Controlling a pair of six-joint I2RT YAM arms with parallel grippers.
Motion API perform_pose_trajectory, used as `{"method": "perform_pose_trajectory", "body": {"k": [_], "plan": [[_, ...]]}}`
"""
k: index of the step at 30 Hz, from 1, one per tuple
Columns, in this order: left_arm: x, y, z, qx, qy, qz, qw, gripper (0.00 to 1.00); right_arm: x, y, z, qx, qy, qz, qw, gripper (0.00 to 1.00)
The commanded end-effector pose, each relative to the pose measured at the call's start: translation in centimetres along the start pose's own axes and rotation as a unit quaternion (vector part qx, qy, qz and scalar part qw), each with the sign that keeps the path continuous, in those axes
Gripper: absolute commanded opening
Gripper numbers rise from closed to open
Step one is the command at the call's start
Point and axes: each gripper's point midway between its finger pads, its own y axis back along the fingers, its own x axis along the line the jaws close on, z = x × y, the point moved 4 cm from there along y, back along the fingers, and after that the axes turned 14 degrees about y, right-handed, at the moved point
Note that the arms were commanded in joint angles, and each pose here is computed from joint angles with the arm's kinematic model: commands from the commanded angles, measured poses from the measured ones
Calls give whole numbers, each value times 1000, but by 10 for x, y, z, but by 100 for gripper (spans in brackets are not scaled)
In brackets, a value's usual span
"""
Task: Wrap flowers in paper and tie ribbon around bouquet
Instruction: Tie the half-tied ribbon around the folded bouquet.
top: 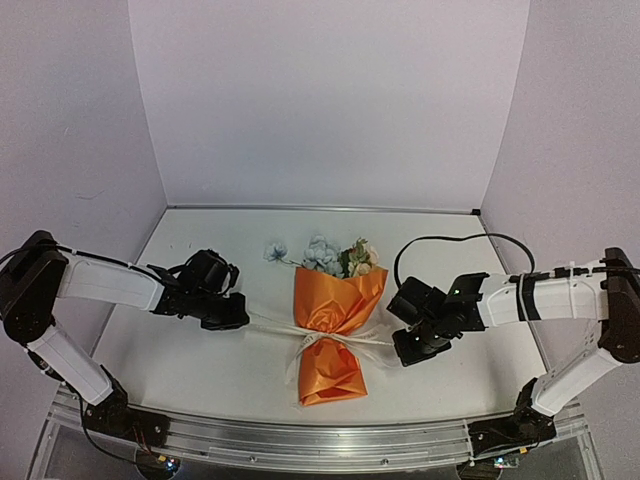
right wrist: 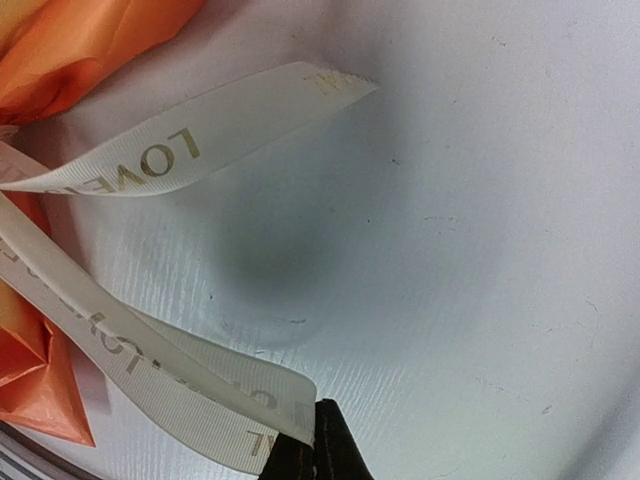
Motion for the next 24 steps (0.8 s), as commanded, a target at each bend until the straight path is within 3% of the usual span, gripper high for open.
{"method": "perform_pose_trajectory", "body": {"k": [1,11,14,24], "plan": [[40,9,21,-46,34,84,995,0,-24,1,-34,73,-3,-61,995,0],[40,11,69,-60,44,63,995,0,-3,-3,0,58,-33,-30,997,0],[39,10,76,-57,40,60,996,0,-9,-12,1,78,-60,-24,995,0],[12,4,41,3,-7,2,1000,0,12,-6,9,111,-70,53,990,2]]}}
